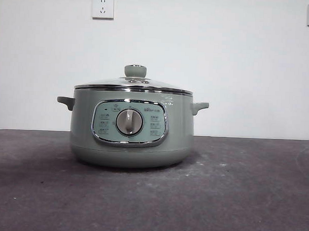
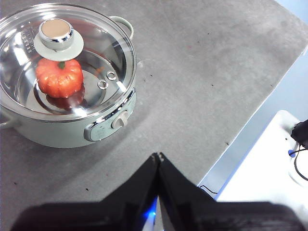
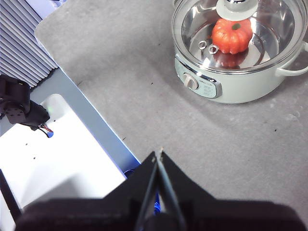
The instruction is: Pick up the pumpkin,open the lid,put the pumpkin in the pot,close the lid
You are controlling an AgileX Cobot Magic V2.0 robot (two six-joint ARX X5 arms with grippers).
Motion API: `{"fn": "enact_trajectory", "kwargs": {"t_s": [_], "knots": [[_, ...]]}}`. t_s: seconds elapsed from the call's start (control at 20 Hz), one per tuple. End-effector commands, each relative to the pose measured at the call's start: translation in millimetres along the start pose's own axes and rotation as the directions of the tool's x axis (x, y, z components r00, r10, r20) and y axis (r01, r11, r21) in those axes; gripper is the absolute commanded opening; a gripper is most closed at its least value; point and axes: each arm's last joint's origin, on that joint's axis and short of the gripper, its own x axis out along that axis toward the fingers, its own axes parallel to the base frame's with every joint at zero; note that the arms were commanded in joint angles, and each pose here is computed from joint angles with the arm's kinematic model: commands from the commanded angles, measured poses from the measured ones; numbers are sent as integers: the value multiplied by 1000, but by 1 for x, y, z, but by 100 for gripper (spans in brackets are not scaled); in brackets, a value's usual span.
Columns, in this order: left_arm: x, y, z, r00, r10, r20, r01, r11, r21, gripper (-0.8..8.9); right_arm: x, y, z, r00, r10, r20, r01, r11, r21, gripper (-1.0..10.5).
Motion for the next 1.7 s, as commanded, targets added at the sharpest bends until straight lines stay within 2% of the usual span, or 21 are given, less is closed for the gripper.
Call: {"fn": "enact_trajectory", "kwargs": {"t_s": [0.05,0.2,0.25,0.4,0.55,0.65,0.8,0.9,1.05,1.35,1.7], "knots": [[0,-1,1,1000,-2,5,2,1000,5,-3,0,0,-2,1000,2,-13,-2,1000,-2,1],[0,0,1,1000,15,5,-16,999,45,-3,0,0,-2,1000,2,-13,-2,1000,-2,1],[-2,2,2,998,57,26,-59,997,58,-4,0,0,-2,1000,2,-13,-2,1000,-2,1],[-29,8,8,953,175,248,-210,970,123,-3,0,0,-2,1000,2,-12,-2,1000,-2,1],[-57,11,0,846,268,461,-351,931,102,-3,0,0,-2,1000,2,-13,-2,1000,-2,1],[-63,13,-17,750,327,575,-447,891,77,-3,0,0,-2,1000,2,-13,-2,1000,-2,1],[-52,20,-54,608,394,689,-568,822,31,-3,0,0,-2,1000,2,-13,-2,1000,-2,1],[-34,25,-82,558,408,723,-603,798,15,-3,0,0,-2,1000,2,-13,-2,1000,-2,1],[1,35,-124,543,414,731,-601,799,-6,-3,-1,1,-2,1000,2,-10,-2,1000,-3,1],[63,54,-196,549,465,694,-583,809,-81,-3,-2,1,-3,1000,1,-8,-1,1000,-4,1],[94,64,-236,545,560,624,-607,777,-166,-3,-2,1,-3,1000,1,-8,-1,1000,-3,1]]}}
